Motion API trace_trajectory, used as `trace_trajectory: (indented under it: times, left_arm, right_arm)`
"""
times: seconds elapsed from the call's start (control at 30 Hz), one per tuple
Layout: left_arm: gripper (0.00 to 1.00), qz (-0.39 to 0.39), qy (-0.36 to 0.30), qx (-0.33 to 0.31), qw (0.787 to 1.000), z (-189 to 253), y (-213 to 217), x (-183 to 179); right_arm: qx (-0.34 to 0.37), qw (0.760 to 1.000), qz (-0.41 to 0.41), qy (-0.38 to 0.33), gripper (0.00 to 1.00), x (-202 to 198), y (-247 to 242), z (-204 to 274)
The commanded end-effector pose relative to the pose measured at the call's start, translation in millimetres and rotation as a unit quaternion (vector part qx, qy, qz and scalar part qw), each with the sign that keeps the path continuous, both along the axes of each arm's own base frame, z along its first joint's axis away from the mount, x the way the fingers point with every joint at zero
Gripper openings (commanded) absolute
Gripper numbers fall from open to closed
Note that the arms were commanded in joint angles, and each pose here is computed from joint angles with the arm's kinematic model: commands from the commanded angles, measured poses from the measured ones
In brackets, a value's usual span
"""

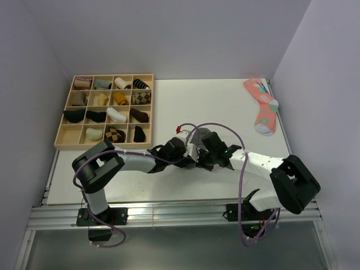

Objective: Roll the socks
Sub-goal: Roll the sock at the center of the board.

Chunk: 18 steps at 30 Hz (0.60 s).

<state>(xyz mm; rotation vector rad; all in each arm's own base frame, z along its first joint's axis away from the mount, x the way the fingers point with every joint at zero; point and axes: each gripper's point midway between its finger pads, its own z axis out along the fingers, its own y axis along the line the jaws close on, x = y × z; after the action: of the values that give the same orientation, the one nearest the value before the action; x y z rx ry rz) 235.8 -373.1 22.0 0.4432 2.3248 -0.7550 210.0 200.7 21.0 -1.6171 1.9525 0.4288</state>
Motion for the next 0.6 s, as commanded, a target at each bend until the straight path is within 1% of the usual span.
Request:
trace_trajectory:
  times: [0.0,0.17,0.27,0.37,0.57]
  left_arm:
    - [0.0,-0.021,0.034,0.062,0.997,-33,21,-25]
    - [0.0,-0.021,0.035,0.058,0.997,-33,20,-25]
    - [0.0,-0.019,0.038,0.057,0.997,-34,20,-25]
    - [0.0,-0.019,0.038,0.054,0.998,-33,19,-25]
    - [0.0,-0.019,0.037,0.055,0.998,-32,20,-25]
  right_arm:
    - [0.021,0.998,-0.057,-0.028,0.18,34,14,22]
    - [0.014,0.997,-0.069,0.028,0.16,25,14,16]
    - [0.033,0.996,-0.075,0.046,0.17,28,17,24]
    - [0.046,0.994,-0.088,0.042,0.19,39,12,34]
    - [0.05,0.994,-0.091,0.029,0.18,46,11,37]
